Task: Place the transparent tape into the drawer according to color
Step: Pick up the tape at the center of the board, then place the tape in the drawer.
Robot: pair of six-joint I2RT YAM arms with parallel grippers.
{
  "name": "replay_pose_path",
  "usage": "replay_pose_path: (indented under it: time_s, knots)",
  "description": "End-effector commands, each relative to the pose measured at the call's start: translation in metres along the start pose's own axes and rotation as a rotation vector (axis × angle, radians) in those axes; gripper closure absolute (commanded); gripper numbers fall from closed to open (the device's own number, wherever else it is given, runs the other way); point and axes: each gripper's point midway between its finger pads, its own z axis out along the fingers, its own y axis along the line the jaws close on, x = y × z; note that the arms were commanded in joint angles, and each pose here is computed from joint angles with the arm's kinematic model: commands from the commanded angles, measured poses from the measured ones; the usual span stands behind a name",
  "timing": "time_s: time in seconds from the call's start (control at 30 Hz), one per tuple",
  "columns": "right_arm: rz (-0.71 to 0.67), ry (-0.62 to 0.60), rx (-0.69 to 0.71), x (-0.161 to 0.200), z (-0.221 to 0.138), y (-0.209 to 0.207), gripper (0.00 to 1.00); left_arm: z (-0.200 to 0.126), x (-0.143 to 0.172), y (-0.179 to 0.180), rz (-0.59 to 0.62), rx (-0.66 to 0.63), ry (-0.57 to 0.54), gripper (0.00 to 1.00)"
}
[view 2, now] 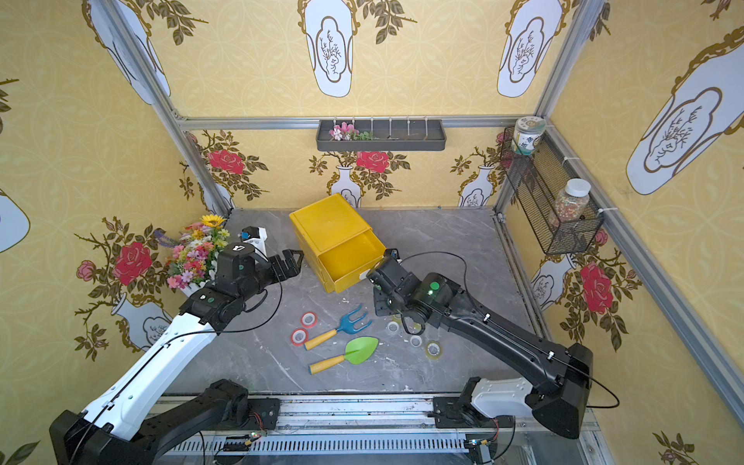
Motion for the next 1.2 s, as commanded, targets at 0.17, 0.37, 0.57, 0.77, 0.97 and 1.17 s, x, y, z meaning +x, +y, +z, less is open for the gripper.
replay_pose_path:
  time_s: [0.17, 0.37, 0.57, 0.77, 0.97, 1.17]
  knots:
    - [-0.157, -0.161, -0.071, -0.083, -0.003, 0.051, 0.52, 0.002, -0.002, -0.003, 0.006, 0.013, -0.003, 0.0]
    - [-0.144, -0.159, -0.082, -0.13, 0.044, 0.055, 0.52, 0.002, -0.001, -0.001, 0.008, 0.007, -0.002, 0.0]
    - [-0.12, -0.082, -0.044, -0.135, 0.08, 0.041, 0.52, 0.001, -0.002, -0.002, 0.014, 0.007, -0.005, 0.0]
    - [-0.111, -0.019, -0.008, -0.128, 0.097, 0.031, 0.51, 0.002, -0.001, -0.002, 0.016, 0.01, -0.001, 0.0]
    - [-0.102, 0.002, -0.007, -0.12, 0.102, 0.029, 0.43, 0.002, -0.002, -0.004, 0.02, 0.015, 0.001, 0.0]
    - [-0.092, -0.031, -0.007, -0.127, 0.096, 0.029, 0.3, 0.002, -0.001, -0.005, 0.021, 0.019, 0.006, 0.0]
